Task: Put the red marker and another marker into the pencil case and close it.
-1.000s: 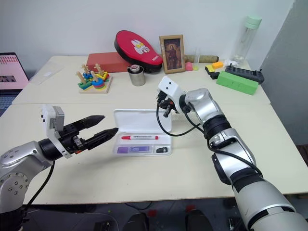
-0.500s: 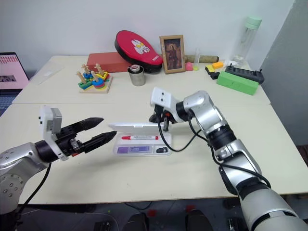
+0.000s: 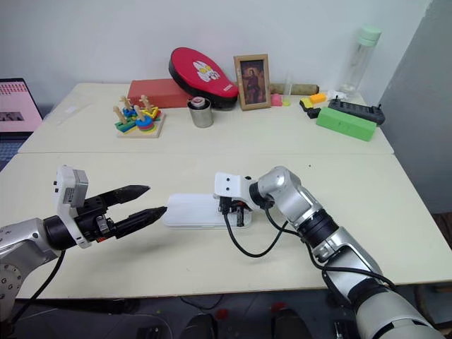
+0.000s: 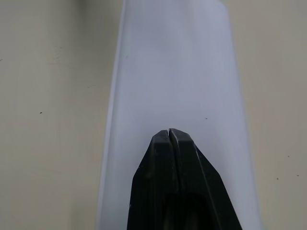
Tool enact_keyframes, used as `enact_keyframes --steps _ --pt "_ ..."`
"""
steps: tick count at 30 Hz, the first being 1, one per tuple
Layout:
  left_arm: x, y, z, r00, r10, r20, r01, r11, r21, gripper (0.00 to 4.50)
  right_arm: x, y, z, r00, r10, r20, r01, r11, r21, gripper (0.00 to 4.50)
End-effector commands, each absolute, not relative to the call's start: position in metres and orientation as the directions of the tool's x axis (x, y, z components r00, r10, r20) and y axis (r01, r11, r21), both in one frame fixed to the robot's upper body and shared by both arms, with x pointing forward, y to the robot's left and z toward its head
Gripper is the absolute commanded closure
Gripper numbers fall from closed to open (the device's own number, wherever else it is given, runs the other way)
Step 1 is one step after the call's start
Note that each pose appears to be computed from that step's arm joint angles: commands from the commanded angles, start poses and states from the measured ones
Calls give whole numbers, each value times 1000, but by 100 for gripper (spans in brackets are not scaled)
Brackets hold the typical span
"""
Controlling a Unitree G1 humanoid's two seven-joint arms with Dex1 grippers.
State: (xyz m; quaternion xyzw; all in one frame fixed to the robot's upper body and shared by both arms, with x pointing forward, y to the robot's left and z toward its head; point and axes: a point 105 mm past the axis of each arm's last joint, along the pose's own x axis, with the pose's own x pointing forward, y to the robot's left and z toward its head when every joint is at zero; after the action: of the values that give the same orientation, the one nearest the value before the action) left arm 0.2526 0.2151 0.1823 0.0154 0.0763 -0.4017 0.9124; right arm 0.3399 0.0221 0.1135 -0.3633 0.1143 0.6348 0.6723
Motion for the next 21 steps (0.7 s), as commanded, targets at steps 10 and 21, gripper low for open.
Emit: enact_keyframes --steps 10,21 --pt "298 250 185 858 -505 -91 511 858 61 0 365 -7 185 315 910 -270 -939 257 -227 449" --pt "330 291 180 921 -368 -126 384 911 151 0 383 -104 194 640 746 -185 -767 633 -105 252"
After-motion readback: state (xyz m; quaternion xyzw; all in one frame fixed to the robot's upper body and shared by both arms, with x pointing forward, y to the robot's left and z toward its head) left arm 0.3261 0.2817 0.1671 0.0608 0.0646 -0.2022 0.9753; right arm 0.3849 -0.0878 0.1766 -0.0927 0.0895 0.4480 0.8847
